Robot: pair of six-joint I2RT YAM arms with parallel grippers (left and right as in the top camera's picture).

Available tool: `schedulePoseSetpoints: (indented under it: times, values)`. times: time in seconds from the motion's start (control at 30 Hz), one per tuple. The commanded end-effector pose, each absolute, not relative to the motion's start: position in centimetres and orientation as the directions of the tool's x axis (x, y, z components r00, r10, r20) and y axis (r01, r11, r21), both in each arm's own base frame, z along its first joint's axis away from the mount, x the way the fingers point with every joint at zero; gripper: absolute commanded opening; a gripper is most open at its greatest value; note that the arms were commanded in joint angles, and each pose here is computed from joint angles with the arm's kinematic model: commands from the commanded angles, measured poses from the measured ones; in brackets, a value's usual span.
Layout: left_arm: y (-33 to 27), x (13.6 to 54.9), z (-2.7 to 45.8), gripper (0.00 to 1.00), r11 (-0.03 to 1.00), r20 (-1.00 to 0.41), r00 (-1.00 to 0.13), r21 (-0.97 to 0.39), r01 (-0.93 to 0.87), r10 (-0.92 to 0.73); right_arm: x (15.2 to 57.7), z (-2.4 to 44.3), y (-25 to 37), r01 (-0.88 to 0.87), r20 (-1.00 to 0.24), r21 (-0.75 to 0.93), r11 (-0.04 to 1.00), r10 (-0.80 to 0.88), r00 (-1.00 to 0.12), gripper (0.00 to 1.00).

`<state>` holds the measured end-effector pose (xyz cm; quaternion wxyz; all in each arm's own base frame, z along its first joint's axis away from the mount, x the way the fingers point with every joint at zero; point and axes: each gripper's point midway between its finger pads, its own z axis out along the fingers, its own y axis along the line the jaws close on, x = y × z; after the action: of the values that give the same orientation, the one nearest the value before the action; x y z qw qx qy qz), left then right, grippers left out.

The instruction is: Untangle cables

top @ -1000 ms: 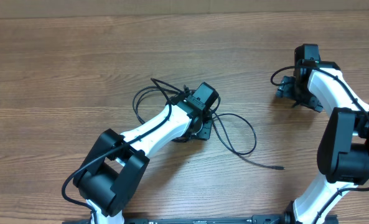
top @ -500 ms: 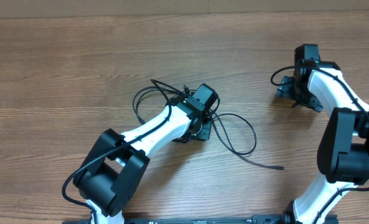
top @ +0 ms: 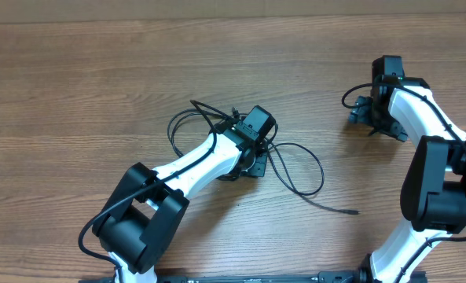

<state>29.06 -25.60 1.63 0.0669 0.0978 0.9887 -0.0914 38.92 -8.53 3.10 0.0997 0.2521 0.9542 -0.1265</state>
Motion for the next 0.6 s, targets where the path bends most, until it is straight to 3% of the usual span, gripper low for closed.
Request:
schedulePoseSetpoints:
  times: [0.0,0.43,0.57]
  values:
    - [-25.41,28.65,0.94,0.24,0.966,-0.139,-0.973,-0.152,0.207,0.186,39.00,3.79,-8.39,0.505,-0.271,-0.183,0.844,0.451,-0.851,1.00]
    - [-25.45,28.61,0.94,0.04,0.966,-0.138,-0.973,-0.155,0.207,0.187,39.00,3.79,-8.39,0.505,-0.271,-0.183,0.844,0.450,-0.851,1.00]
    - [-25.48,28.75,1.03,0.04,0.966,-0.141,-0.972,-0.156,0.207,0.186,39.00,3.79,-8.39,0.505,-0.271,-0.183,0.844,0.451,-0.851,1.00]
